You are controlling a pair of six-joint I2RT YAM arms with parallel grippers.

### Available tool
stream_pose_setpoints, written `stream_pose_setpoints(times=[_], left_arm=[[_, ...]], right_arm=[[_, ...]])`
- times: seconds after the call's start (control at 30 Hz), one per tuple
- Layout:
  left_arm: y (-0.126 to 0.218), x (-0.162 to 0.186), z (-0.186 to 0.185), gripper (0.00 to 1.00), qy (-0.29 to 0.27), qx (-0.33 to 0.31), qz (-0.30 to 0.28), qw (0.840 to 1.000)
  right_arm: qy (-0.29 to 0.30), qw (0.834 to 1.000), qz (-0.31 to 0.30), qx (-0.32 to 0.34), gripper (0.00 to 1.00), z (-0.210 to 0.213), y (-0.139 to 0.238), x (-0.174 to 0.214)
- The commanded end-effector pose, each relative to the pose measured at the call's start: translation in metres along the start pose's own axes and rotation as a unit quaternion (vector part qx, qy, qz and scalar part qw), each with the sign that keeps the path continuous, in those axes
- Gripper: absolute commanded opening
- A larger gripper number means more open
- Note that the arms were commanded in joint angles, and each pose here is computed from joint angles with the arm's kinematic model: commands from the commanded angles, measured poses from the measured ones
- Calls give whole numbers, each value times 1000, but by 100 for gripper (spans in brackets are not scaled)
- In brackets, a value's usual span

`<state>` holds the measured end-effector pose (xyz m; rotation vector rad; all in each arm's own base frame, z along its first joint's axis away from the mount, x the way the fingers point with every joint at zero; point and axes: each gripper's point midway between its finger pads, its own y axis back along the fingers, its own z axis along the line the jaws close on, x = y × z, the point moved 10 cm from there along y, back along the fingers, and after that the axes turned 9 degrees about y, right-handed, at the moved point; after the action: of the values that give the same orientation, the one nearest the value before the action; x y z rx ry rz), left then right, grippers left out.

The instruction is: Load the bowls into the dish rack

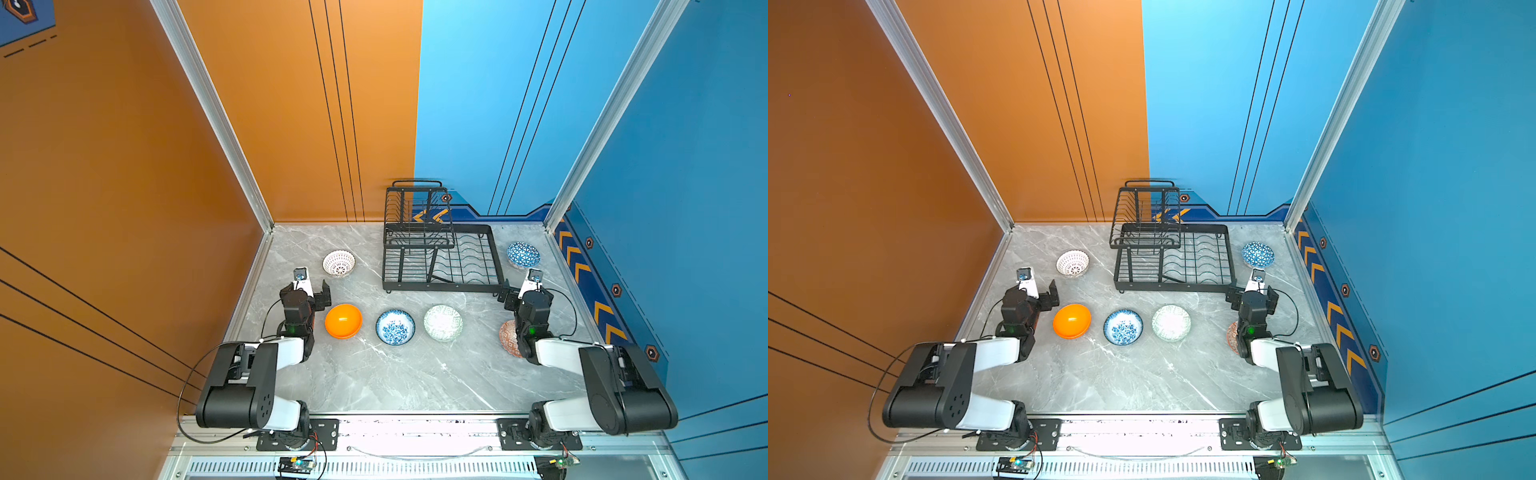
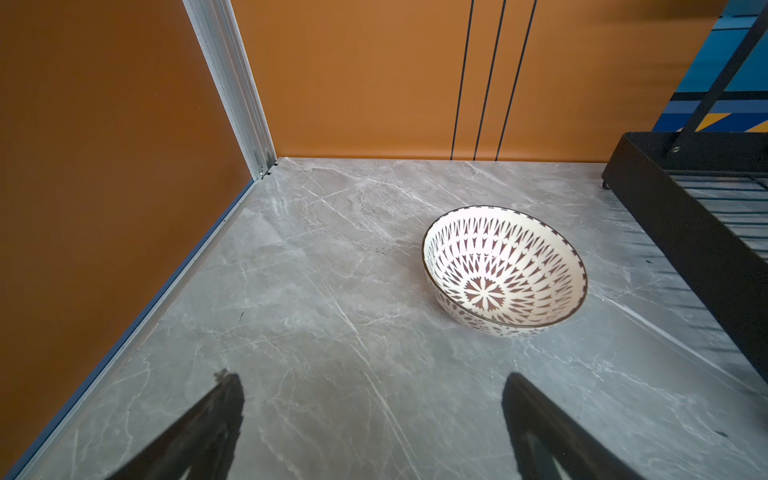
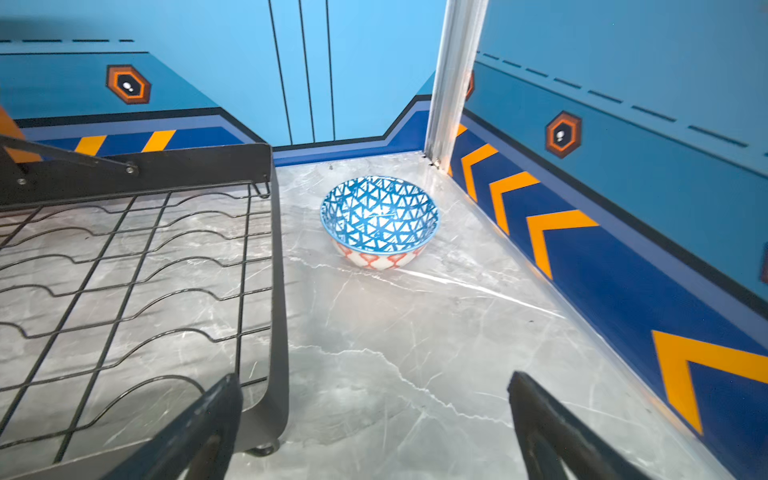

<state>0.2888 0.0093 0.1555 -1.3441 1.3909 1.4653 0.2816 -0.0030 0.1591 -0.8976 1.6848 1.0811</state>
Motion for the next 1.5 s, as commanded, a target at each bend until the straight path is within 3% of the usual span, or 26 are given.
stream_pose_setpoints(times=[0.0, 0.27, 0.5, 0.93, 1.23, 1.47], left_arm=[[11, -1, 4, 98, 8, -29, -4, 1000], [27, -21, 7, 98, 21, -67, 6, 998], [38, -31, 1, 98, 44, -36, -20, 998], [58, -46, -23, 98, 33, 17, -53, 998], [77, -49, -60, 98, 4, 99, -58, 993], [90, -44, -111, 98, -75, 181, -46, 979]], right_arm=[[3, 996, 57, 71, 100, -11, 7, -5], [-93, 989, 44, 107, 100, -29, 30, -15], [-159, 986, 10, 54, 100, -40, 43, -15], [-133, 991, 21, -18, 100, -19, 41, -25], [-60, 996, 26, -53, 100, 12, 50, -40], [-20, 994, 41, -99, 100, 37, 58, -49]])
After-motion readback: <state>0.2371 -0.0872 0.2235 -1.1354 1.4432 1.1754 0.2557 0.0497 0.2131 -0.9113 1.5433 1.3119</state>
